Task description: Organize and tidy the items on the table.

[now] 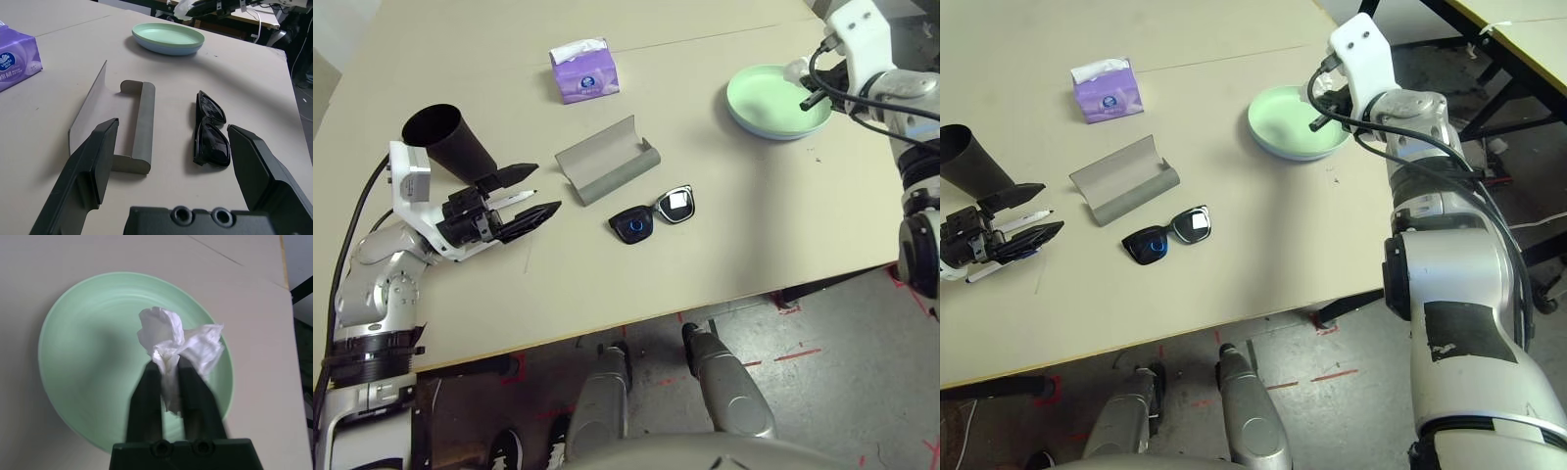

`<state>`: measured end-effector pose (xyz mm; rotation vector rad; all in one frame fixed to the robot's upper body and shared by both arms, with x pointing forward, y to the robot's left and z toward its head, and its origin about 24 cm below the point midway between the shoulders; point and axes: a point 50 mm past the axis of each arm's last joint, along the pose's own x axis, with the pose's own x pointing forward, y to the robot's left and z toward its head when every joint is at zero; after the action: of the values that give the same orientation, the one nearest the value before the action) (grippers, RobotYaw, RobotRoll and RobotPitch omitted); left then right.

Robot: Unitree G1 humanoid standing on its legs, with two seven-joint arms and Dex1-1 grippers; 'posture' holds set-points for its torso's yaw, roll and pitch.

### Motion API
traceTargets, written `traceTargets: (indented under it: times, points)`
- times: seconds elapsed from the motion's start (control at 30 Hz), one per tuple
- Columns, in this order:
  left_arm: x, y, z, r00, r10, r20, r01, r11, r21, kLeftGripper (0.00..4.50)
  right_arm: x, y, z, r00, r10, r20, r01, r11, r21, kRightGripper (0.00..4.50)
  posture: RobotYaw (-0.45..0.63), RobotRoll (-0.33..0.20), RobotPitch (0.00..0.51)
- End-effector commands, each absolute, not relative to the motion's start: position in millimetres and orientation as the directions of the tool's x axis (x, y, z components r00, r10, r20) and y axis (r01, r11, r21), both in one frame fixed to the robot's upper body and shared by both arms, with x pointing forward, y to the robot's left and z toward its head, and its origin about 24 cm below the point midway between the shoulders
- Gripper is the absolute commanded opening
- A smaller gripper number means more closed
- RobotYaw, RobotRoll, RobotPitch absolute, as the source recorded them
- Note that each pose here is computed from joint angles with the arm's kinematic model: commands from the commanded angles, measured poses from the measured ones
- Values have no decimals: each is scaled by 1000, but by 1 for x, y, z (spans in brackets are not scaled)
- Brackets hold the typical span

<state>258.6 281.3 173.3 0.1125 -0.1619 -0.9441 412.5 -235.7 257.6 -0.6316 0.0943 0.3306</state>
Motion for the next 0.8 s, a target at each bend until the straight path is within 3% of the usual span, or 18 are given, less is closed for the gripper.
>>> traceTargets:
  times: [0.03, 0.27, 0.5, 0.63, 0.8]
  points:
    - [254, 285, 176, 583, -808, 82, 790, 588, 171, 4500, 414, -233, 253, 943, 279, -181, -332, 765, -552, 1779, -157, 0, 270]
    - [256, 285, 177, 586, -807, 80, 789, 590, 171, 4500, 413, -235, 261, 943, 286, -168, -331, 765, -553, 4447, -169, 0, 268]
    - [258, 285, 177, 590, -803, 84, 785, 594, 176, 4500, 405, -232, 277, 898, 407, -166, -428, 725, -539, 4479, -176, 0, 269]
    - [257, 293, 180, 611, -787, 81, 767, 614, 186, 4500, 387, -231, 281, 810, 534, -243, -571, 619, -540, 4479, -182, 0, 271]
    - [250, 304, 180, 627, -777, 50, 756, 623, 198, 4500, 362, -231, 281, 750, 583, -314, -647, 546, -532, 4479, -189, 0, 275]
